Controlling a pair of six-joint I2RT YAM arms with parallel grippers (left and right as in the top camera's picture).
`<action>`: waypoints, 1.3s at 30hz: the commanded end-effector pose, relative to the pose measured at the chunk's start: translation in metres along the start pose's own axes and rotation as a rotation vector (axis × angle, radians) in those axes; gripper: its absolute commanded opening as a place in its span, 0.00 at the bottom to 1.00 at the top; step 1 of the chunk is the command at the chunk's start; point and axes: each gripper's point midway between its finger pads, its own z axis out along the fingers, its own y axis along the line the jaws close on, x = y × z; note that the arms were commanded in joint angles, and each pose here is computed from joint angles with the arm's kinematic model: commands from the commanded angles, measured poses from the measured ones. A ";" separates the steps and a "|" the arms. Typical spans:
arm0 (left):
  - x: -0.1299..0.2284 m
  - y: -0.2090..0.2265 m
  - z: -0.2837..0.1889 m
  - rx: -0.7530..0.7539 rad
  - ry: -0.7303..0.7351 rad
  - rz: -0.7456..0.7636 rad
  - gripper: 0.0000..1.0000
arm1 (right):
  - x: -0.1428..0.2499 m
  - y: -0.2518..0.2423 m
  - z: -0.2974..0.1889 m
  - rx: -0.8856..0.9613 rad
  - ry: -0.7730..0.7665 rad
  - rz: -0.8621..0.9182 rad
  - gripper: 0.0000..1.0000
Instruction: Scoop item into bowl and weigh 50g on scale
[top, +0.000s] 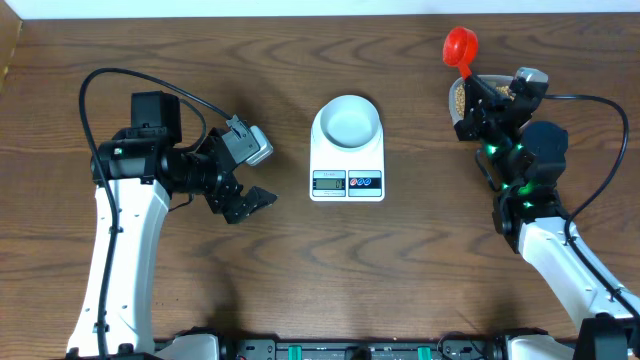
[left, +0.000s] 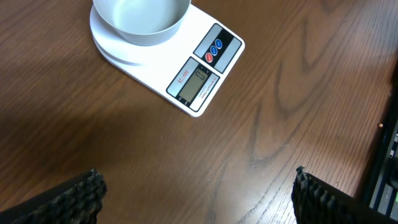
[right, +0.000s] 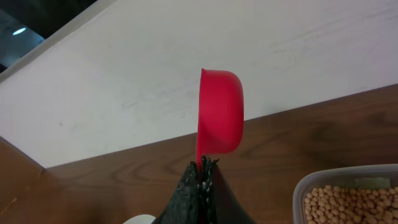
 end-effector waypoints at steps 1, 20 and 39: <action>-0.003 0.003 -0.005 -0.016 -0.002 0.030 0.98 | -0.009 0.002 0.003 -0.003 -0.019 -0.019 0.01; -0.003 0.003 -0.005 -0.016 -0.002 0.030 0.98 | -0.009 0.003 0.003 -0.009 -0.015 -0.018 0.01; -0.003 0.003 -0.005 -0.016 -0.003 0.030 0.98 | 0.011 0.009 0.004 -0.101 0.163 -0.186 0.01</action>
